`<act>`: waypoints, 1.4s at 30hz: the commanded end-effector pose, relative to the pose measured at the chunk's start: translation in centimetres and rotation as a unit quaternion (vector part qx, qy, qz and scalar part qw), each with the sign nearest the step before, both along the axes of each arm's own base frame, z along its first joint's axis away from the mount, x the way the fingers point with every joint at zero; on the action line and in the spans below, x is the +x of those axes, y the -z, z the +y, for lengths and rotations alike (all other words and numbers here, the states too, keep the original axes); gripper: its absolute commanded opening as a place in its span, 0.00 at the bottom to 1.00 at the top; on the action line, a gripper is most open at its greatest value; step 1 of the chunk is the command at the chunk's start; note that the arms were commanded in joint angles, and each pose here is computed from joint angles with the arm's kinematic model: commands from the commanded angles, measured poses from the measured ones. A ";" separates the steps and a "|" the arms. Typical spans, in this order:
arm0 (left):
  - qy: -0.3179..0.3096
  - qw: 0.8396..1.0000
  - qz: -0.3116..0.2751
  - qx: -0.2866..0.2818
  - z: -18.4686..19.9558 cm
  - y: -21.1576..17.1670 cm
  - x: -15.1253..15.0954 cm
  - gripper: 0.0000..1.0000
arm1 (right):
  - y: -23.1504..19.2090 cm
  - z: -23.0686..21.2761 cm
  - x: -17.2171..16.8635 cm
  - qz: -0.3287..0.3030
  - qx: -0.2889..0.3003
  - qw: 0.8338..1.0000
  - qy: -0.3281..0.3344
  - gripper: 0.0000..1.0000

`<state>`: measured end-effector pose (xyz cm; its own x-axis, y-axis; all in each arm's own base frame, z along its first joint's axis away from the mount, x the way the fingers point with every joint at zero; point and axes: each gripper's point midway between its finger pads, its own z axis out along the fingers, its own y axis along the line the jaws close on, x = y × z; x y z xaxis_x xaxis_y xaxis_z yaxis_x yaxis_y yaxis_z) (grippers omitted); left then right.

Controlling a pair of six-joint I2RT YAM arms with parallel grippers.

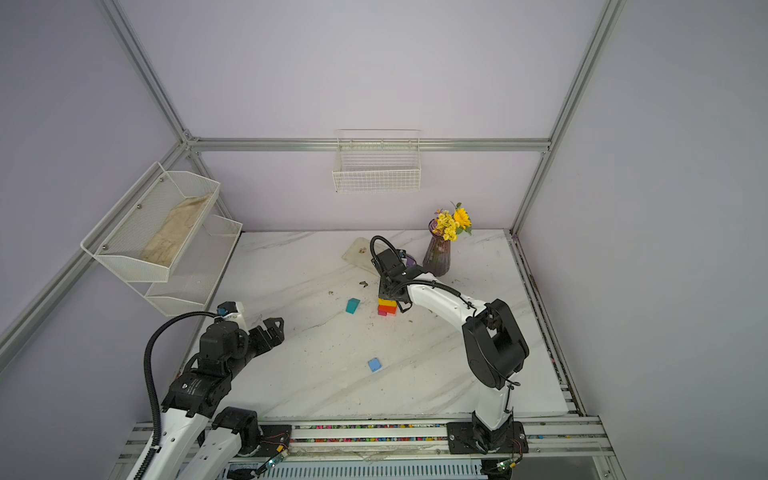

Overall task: Build the wood block tower
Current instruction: 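Lower the green cube onto the top red block and open the right gripper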

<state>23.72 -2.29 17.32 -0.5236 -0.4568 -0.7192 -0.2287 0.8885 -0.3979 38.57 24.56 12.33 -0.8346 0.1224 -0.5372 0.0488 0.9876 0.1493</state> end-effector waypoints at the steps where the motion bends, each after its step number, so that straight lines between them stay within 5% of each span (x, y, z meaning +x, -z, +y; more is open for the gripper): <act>1: 0.000 1.000 0.003 0.009 0.2 1.0 0.1 1.00 | 0.5 -0.1 0.2 0.003 0.000 1.000 0.006 0.36; 15: 0.000 1.000 0.005 0.010 0.2 1.1 0.1 1.00 | 0.7 0.5 0.2 0.005 0.003 1.000 0.003 0.52; 42: -0.001 1.000 0.004 0.010 0.2 1.1 0.1 1.00 | 0.1 0.8 -0.5 0.002 0.023 1.000 -0.001 0.48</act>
